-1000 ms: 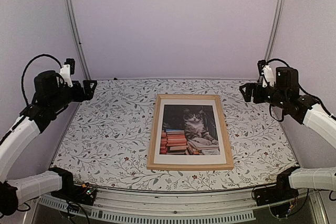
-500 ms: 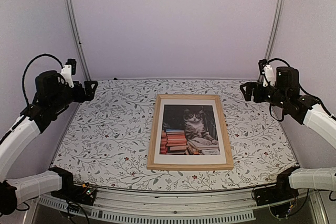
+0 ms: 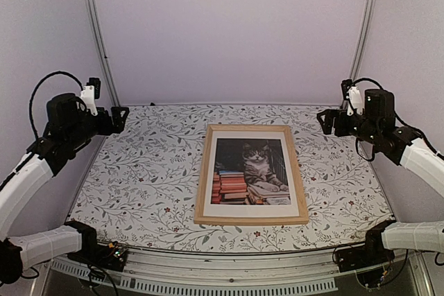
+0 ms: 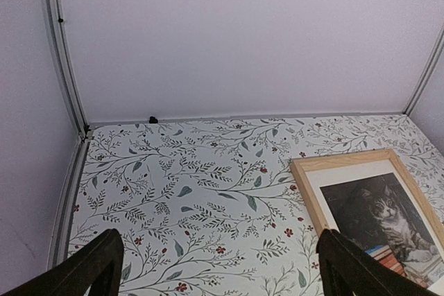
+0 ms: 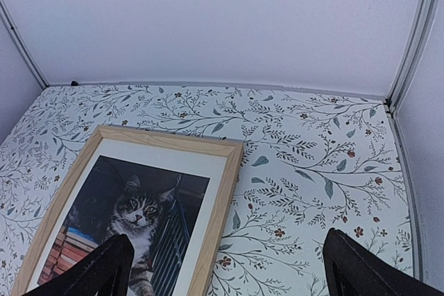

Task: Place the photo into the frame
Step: Reset both arms

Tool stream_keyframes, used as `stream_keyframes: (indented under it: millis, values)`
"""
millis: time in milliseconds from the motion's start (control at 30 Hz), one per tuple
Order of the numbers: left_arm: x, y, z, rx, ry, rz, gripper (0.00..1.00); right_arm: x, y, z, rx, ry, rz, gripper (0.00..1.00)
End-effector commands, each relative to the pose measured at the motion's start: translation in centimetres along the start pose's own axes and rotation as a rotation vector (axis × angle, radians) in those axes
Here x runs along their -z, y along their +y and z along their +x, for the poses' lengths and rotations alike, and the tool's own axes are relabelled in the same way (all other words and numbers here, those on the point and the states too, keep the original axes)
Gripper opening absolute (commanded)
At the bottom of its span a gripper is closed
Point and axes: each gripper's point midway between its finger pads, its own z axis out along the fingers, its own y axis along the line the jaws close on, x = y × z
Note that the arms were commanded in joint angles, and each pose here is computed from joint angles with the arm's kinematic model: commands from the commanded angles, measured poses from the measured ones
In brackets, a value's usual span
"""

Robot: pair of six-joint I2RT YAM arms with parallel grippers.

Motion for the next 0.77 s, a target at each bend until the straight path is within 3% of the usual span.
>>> stream_keyframes:
  millis: [0, 733]
  values:
    - [0.19, -0.38, -0.65, 0.004, -0.009, 0.008, 1.0, 0.22, -0.07, -0.24, 0.0, -0.021, -0.001, 0.99]
    - [-0.07, -0.49, -0.54, 0.014, -0.003, 0.014, 1.0, 0.16, 0.01, -0.23, 0.002, -0.021, -0.005, 0.99]
